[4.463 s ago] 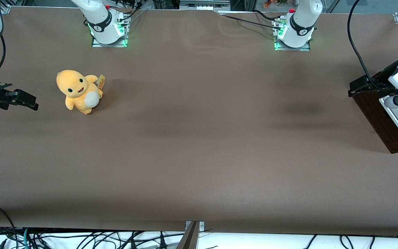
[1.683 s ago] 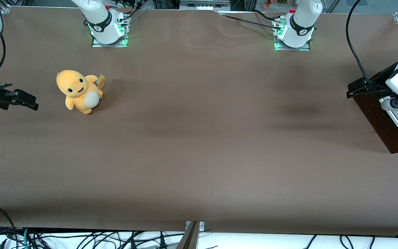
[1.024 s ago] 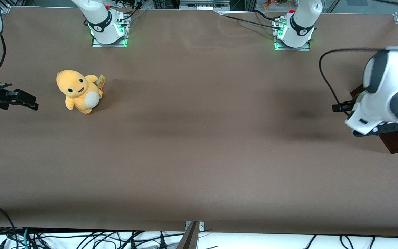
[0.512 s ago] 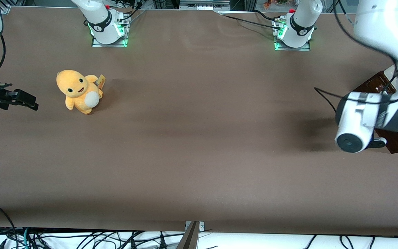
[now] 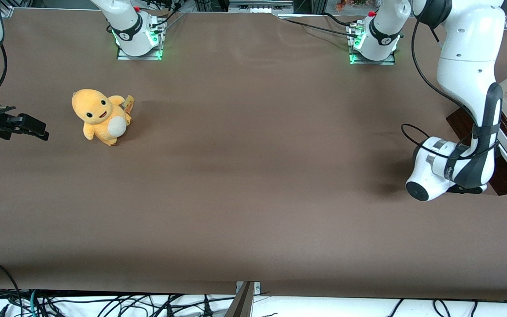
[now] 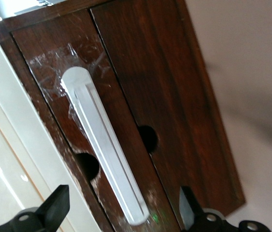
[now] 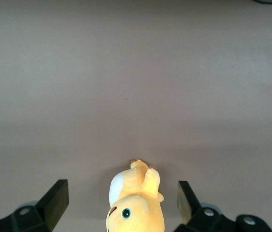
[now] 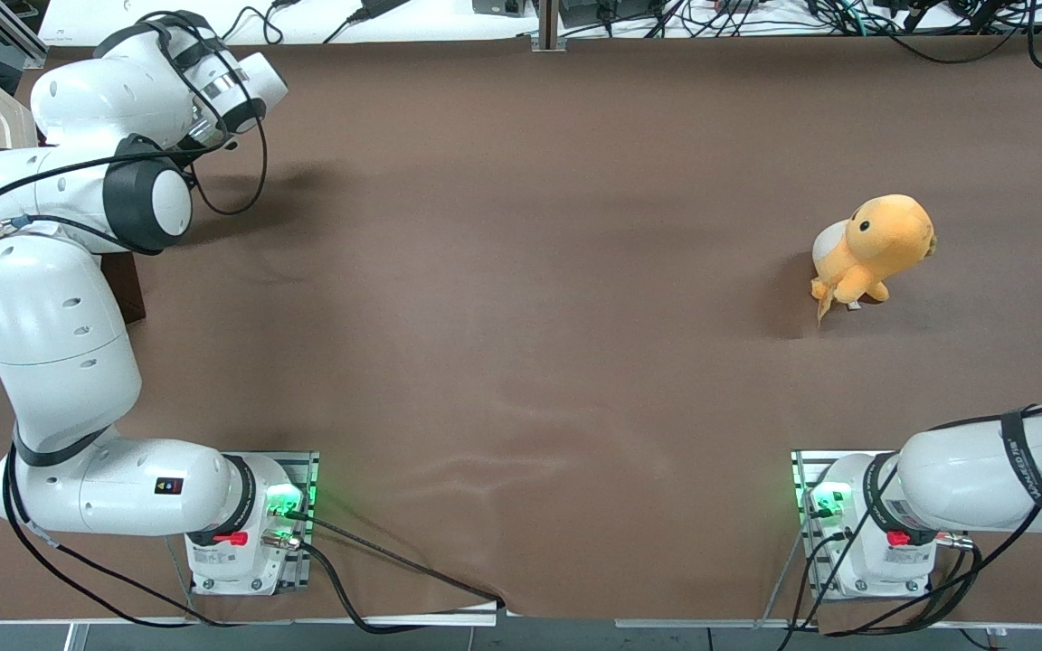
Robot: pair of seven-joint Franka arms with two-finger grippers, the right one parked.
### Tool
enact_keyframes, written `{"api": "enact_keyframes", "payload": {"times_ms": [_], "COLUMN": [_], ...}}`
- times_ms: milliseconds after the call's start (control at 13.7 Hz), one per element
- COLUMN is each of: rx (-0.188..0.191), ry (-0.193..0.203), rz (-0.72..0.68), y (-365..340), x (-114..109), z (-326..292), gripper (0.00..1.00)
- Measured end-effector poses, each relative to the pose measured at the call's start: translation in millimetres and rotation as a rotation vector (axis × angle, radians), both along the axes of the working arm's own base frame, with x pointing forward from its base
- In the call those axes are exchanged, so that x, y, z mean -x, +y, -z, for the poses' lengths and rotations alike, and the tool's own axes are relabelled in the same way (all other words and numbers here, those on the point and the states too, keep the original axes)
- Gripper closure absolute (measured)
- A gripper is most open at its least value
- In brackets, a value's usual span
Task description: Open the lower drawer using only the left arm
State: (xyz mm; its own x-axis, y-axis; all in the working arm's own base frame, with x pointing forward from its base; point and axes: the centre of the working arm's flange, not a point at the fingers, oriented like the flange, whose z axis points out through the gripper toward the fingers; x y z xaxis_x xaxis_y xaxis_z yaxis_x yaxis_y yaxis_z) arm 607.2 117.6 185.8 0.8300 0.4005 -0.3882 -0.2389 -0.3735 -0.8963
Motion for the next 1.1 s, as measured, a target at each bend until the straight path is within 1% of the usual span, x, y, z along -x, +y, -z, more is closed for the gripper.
{"api": "enact_keyframes", "payload": {"times_ms": [146, 220, 293, 366, 439, 512, 732, 805, 878, 1098], "rx": [-0.038, -0.057, -0.075, -0.093, -0.107, -0.121, -0.141, -0.162, -0.175, -0.177], "ry": [0.017, 0.026, 0.033, 0.038, 0.040, 0.039, 0.042, 0.043, 0.023, 0.019], "rz": [0.022, 0.036, 0.047, 0.054, 0.056, 0.055, 0.059, 0.068, 0.065, 0.078], "y": [11.1, 16.1, 22.4, 30.7, 39.4, 47.3, 51.4, 50.4, 49.7, 41.2], "x": [0.9, 1.0, 1.1, 1.6, 2.3, 3.7, 6.9, 6.5, 6.0, 4.2], "z": [8.3, 11.7, 13.8, 15.0, 16.0, 17.6, 29.7, 30.2, 29.7, 31.5], "gripper": [0.00, 0.02, 0.02, 0.09, 0.19, 0.33, 0.63, 0.73, 0.75, 0.75]}}
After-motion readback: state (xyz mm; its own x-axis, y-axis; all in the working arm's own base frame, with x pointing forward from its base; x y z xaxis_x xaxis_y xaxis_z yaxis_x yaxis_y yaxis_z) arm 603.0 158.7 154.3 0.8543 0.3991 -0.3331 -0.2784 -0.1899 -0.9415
